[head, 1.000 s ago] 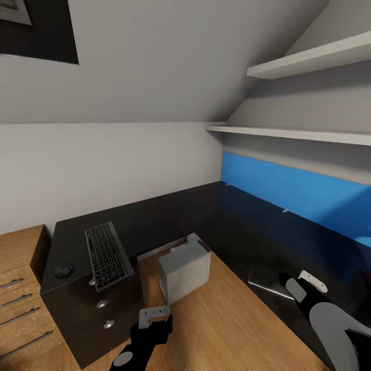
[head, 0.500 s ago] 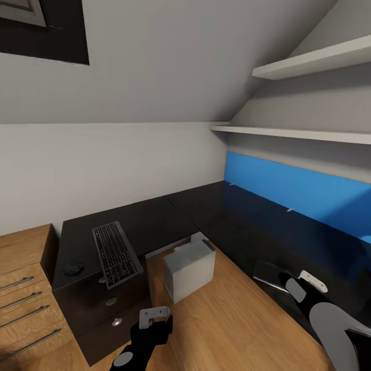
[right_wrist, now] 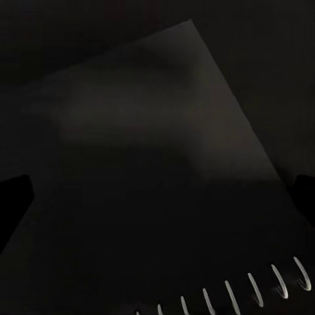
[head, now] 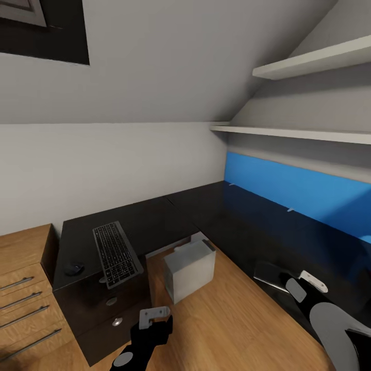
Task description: In the bedroom, organize the workspace by keeping the computer under the desk, ensuring the monitor is on the desk, placing the keyboard on the desk next to the monitor, placing the mouse on the desk next to the keyboard, moving the folder from the swivel chair onto the desk next to the mouse, stacking the notebook on top of the folder with the pen on top of the notebook, and positioning the swivel chair next to the desk.
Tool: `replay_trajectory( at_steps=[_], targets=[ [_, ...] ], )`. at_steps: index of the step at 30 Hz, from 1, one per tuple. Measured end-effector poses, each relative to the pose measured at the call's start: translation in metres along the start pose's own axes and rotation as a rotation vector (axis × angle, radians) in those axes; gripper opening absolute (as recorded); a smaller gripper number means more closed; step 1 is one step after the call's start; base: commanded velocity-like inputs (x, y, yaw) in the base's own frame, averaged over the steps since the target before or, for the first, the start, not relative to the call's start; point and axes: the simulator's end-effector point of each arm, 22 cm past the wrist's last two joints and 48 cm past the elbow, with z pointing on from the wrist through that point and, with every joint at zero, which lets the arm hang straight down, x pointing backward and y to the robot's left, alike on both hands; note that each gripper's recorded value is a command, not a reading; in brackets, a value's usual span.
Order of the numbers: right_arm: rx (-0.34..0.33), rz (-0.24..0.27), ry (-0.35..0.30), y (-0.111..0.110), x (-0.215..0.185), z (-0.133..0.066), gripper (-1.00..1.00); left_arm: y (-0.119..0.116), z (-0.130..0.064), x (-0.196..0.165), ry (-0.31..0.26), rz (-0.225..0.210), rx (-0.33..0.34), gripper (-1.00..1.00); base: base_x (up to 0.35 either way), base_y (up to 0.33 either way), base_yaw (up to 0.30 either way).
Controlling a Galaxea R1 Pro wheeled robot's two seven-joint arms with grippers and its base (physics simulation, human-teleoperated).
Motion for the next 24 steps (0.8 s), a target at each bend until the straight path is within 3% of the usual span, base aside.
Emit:
replay_trajectory(
  at_steps=[7,10,24],
  targets=[
    [0.003,0.0,0.001,-0.0007,0.0001,-0.0002,1.0,0.0002,-0.0001,-0.0002,0.0,-0.001,0.0,1.0,0.02,0.009,0.0],
    [0.01,-0.019,-0.002,-0.0029,0.0004,-0.0001,1.0,0.0,-0.0003,-0.0001,-0.001,0.0,-0.001,1.0,0.181,0.085,0.0],
    [0.01,-0.018,-0.001,-0.003,0.0008,-0.0003,1.0,-0.0014,-0.0006,0.0009,0.001,0.002,0.001,1.0,0.146,0.029,0.0]
  ],
)
